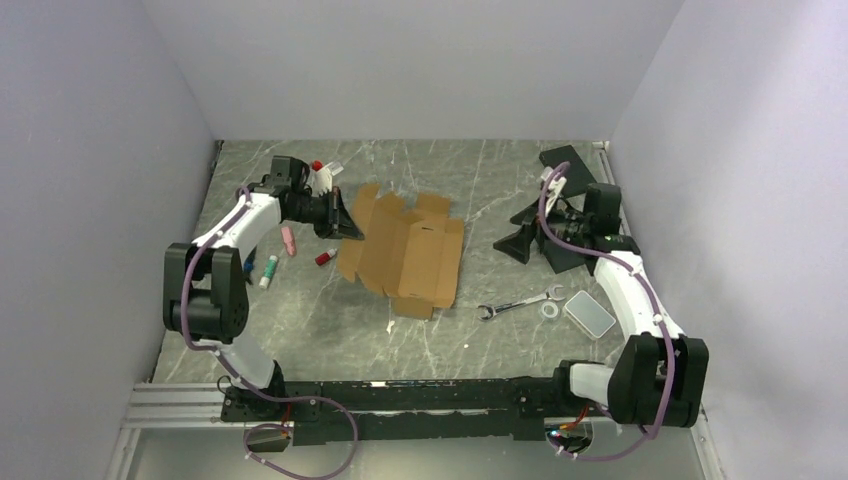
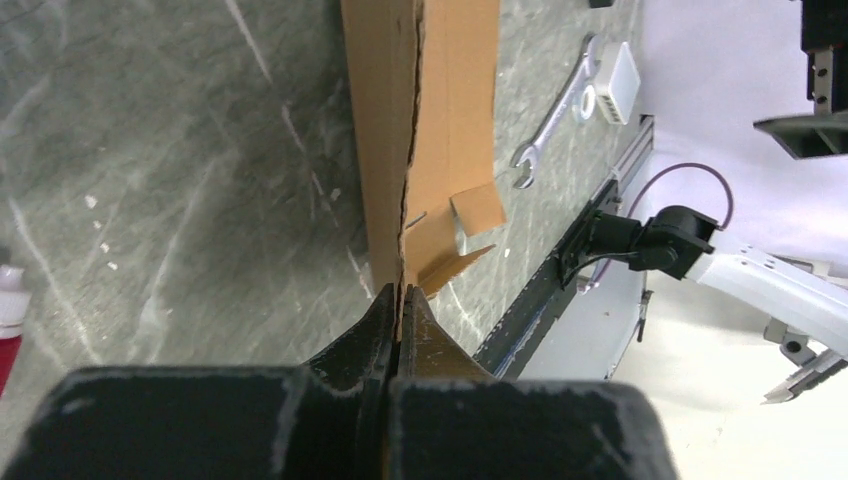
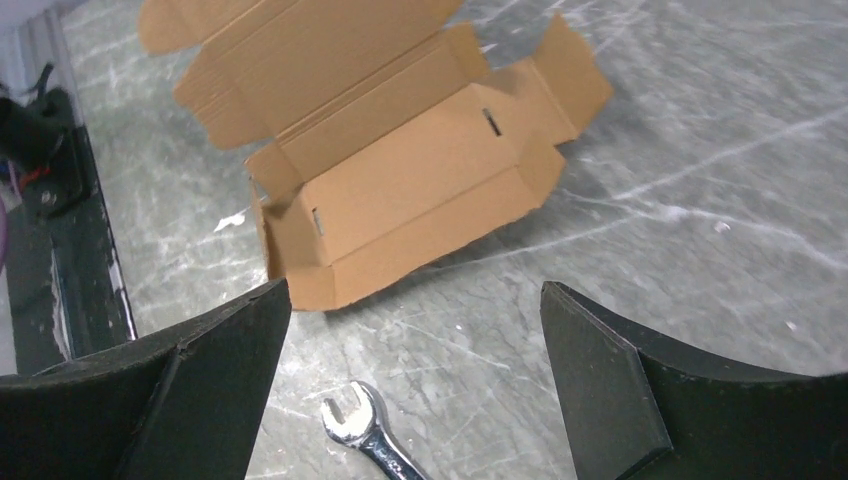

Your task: Fold the paper box

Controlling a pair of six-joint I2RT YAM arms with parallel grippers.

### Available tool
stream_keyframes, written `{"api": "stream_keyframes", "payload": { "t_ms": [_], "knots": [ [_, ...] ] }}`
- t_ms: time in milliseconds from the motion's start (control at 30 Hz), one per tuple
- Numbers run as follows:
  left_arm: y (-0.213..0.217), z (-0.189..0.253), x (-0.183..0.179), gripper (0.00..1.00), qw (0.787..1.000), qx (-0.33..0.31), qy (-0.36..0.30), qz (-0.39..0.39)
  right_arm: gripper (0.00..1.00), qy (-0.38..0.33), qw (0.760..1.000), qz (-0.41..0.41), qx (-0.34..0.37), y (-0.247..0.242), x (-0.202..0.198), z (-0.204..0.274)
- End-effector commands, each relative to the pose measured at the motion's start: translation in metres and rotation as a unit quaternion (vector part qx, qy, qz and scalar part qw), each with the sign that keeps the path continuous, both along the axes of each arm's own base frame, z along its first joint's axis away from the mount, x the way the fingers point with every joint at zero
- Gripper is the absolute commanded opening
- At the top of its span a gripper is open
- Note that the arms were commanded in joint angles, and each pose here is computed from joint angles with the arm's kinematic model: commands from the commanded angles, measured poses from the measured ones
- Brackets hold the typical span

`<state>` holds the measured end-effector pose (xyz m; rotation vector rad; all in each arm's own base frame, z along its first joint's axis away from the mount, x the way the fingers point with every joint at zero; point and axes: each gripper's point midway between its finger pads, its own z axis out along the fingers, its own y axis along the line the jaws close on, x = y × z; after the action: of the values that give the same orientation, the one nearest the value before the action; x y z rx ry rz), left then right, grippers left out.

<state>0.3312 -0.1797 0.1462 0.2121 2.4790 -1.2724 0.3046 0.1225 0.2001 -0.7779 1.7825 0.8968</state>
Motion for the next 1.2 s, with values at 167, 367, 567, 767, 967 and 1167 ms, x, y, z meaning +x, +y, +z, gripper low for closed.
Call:
{"api": "stream_keyframes", "payload": {
  "t_ms": [167,367,567,767,967,1167],
  "knots": [
    [0.001,0.013,0.012,0.00,0.999,0.019,-0.026,-0.018,1.00,-0.059,0.985,0.139,-0.080,0.054,-0.028,-0.039],
    [-0.016,0.025,0.015,0.00,0.990,0.066,-0.102,-0.072,0.99,-0.016,0.992,0.106,-0.062,0.063,-0.005,-0.035],
    [-0.020,0.024,0.010,0.00,0.977,0.074,-0.175,-0.098,0.99,0.031,0.995,0.047,-0.087,0.055,0.031,-0.048],
    [-0.021,0.034,-0.006,0.00,0.971,0.071,-0.204,-0.108,0.99,-0.006,0.998,0.019,-0.060,0.046,0.049,-0.018],
    [-0.025,0.041,-0.013,0.00,0.964,0.059,-0.228,-0.121,0.99,0.010,0.999,0.023,-0.040,0.039,0.072,-0.004],
    [-0.027,0.047,-0.015,0.00,0.961,0.056,-0.241,-0.122,0.99,-0.016,0.995,0.091,-0.038,0.047,0.038,0.008]
  ]
}}
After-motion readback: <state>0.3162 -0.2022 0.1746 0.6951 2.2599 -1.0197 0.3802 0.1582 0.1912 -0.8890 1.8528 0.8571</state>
